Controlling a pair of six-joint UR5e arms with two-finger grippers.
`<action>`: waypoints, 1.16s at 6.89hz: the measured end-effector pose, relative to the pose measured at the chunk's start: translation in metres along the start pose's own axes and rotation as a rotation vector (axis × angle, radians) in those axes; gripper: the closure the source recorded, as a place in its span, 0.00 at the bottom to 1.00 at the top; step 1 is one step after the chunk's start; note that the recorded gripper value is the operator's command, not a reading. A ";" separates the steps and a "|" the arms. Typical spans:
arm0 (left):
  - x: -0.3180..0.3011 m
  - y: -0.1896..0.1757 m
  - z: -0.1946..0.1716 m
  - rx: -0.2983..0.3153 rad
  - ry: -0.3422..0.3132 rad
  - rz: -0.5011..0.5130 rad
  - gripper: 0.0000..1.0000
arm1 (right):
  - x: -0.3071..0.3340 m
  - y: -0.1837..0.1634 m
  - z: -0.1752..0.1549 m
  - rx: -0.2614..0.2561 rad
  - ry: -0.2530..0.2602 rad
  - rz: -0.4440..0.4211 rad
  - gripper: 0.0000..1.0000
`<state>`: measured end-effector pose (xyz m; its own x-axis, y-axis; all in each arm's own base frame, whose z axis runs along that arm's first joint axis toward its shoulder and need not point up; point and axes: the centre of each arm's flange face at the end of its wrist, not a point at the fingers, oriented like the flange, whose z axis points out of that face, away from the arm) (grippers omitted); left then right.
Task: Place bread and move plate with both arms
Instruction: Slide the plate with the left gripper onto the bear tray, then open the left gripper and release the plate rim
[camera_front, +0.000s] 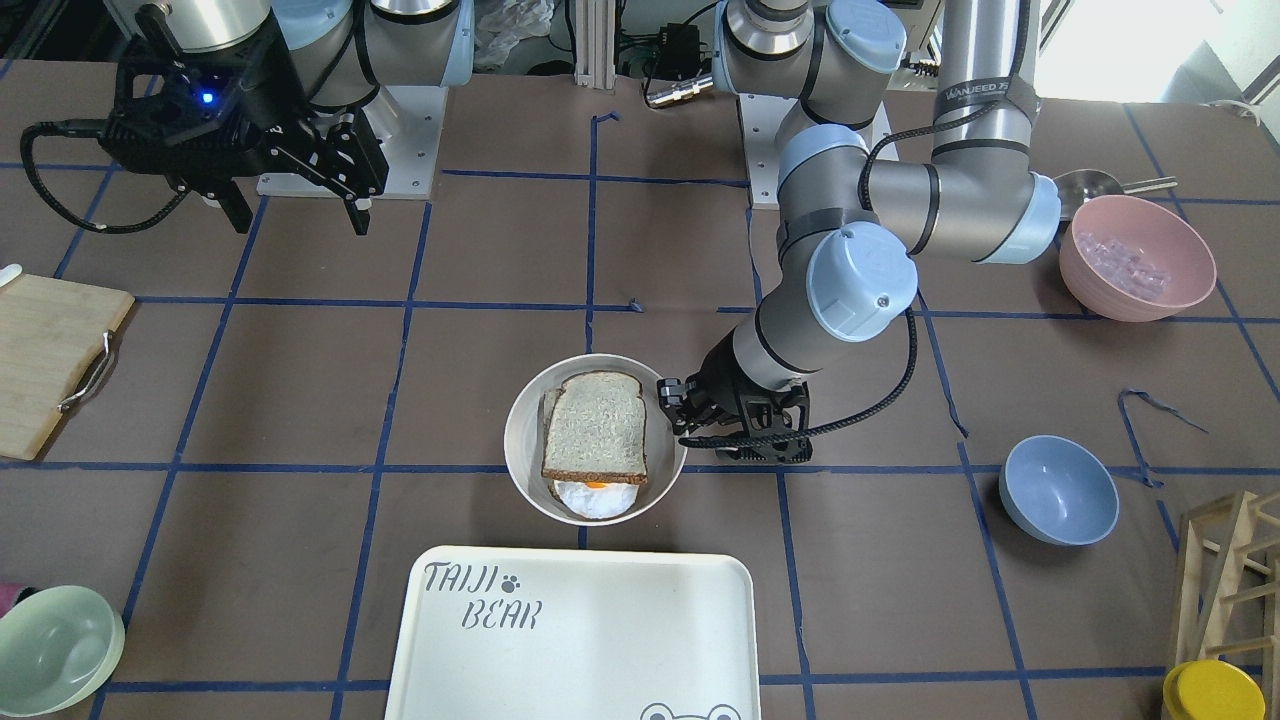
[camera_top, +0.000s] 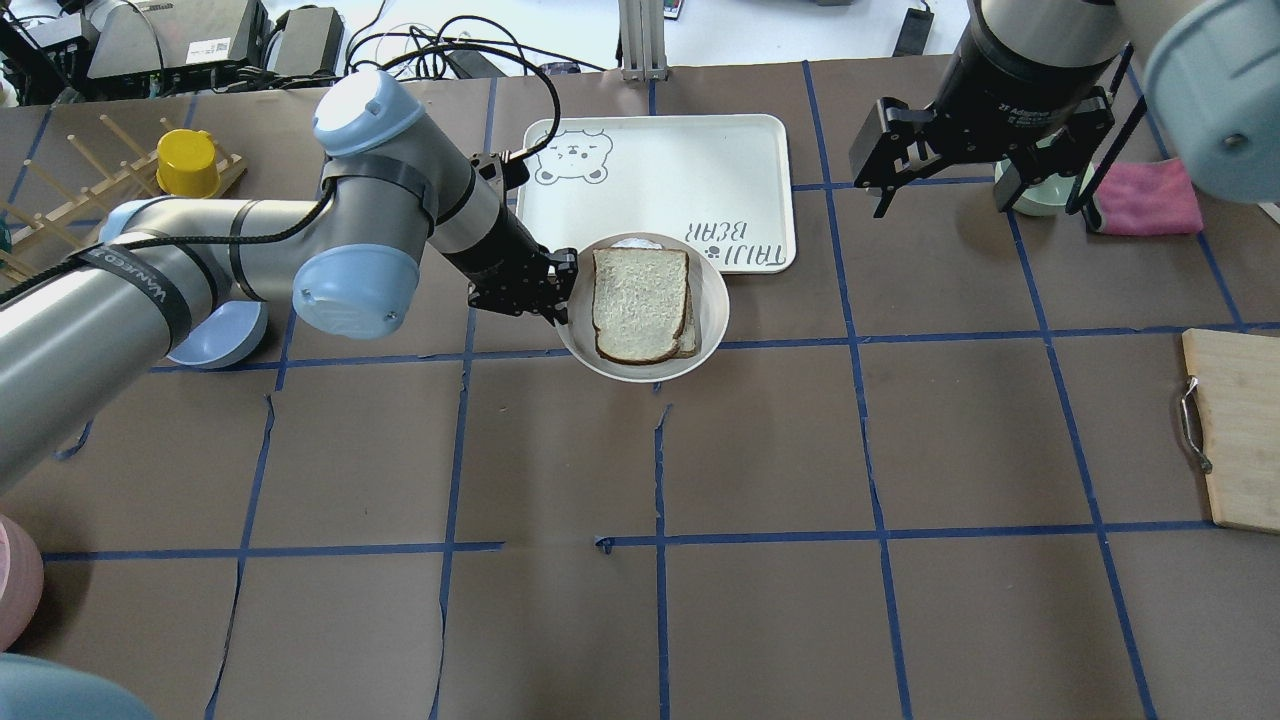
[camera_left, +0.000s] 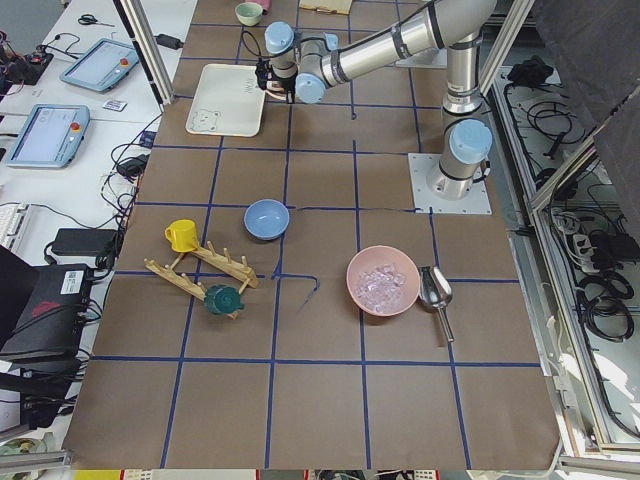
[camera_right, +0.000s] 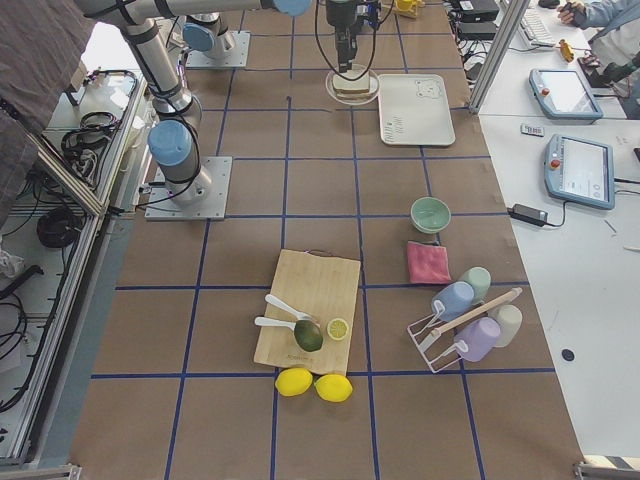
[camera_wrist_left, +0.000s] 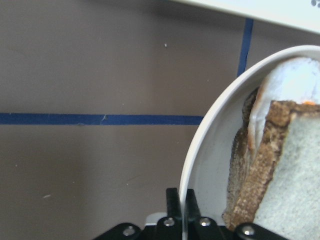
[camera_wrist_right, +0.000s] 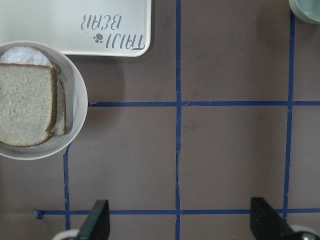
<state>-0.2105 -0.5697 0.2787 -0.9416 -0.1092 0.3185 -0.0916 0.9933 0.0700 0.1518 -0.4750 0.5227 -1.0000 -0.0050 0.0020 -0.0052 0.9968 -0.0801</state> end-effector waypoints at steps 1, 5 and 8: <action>0.004 -0.027 -0.015 0.017 0.004 0.006 1.00 | 0.000 0.000 0.000 0.000 -0.001 0.000 0.00; 0.014 -0.135 -0.002 0.060 0.014 0.051 1.00 | 0.000 0.000 0.000 -0.004 -0.002 -0.001 0.00; 0.013 -0.189 0.039 0.064 0.042 0.053 1.00 | 0.000 0.001 0.000 -0.004 -0.002 -0.001 0.00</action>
<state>-0.2177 -0.7570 0.2330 -0.9314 -0.0563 0.3597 -0.0636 0.9979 -0.0085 0.1523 -0.4744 0.5223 -1.0000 -0.0058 0.0004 -0.0058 0.9971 -0.0758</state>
